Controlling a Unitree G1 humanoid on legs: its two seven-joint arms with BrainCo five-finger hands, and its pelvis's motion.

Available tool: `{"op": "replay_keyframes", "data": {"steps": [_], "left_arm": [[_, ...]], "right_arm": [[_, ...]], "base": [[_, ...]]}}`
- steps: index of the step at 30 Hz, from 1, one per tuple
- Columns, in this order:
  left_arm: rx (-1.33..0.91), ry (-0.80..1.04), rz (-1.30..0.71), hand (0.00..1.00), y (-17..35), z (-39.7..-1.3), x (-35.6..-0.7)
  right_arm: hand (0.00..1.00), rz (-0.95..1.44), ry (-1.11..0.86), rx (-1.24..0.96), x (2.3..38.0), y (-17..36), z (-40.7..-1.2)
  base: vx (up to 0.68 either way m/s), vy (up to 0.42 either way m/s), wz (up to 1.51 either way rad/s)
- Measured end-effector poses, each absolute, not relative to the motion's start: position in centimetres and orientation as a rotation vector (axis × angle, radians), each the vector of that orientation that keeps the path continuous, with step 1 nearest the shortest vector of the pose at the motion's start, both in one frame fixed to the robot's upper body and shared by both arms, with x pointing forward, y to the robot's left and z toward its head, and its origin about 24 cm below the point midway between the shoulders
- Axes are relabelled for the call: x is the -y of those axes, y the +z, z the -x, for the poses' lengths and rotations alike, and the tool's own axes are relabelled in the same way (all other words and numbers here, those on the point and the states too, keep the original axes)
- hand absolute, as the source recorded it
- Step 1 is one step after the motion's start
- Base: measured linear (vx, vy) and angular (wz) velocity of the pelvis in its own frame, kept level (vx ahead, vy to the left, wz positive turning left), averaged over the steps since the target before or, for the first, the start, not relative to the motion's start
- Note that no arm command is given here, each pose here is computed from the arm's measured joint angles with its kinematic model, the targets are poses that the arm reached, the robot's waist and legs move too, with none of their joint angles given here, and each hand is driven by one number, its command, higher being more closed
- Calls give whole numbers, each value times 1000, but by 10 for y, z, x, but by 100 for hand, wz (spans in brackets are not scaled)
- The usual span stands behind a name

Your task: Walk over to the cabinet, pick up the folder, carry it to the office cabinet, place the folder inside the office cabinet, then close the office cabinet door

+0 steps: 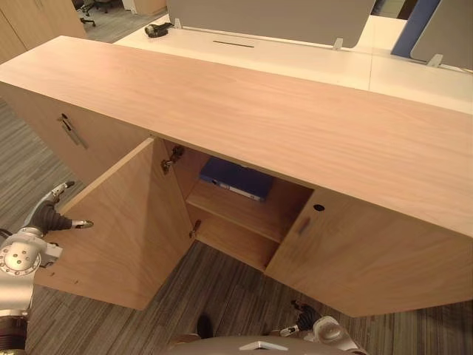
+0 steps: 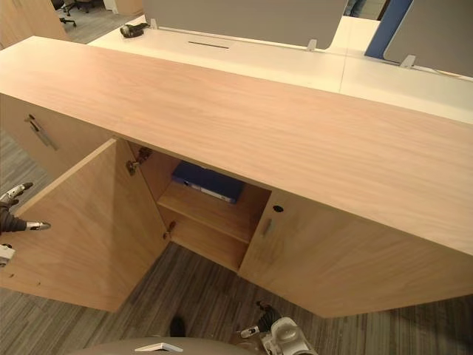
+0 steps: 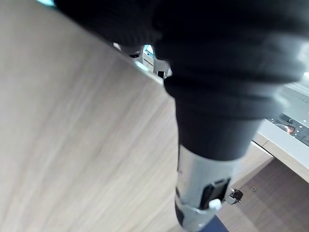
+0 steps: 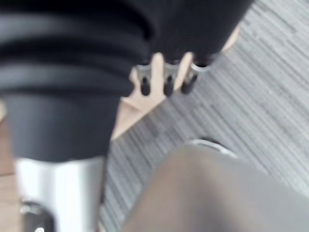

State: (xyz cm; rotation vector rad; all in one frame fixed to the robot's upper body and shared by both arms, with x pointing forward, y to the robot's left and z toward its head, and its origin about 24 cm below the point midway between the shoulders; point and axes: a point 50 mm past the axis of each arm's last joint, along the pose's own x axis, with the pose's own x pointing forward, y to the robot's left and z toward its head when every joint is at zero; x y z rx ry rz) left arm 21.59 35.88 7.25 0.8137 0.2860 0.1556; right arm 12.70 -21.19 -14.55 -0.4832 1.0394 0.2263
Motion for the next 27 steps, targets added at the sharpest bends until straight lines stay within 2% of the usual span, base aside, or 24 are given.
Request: {"op": "replay_keyframes", "data": {"steps": [5,9,14,18,21,27], "left_arm": [[-171,147,-774,0,81,-222,-342],[-35,140,-747,0,101,-243,-330],[81,120,-716,0,117,-268,-307],[93,72,-510,0,87,-267,-267],[178,28,-376,0,93,-267,-242],[182,-11,-281,0,91,-260,-242]], "right_arm": [[0,491,233,-1037,212,-146,-125],[0,512,248,-1041,210,-147,-122],[0,530,252,-936,202,-136,-149],[0,500,209,-960,209,-137,-129],[0,501,190,-1011,215,-142,-119],[0,516,198,-990,212,-139,-129]], "base": [[-50,-64,27],[12,-97,65],[-64,-49,82],[-67,-36,53],[33,84,48],[-3,70,6]]}}
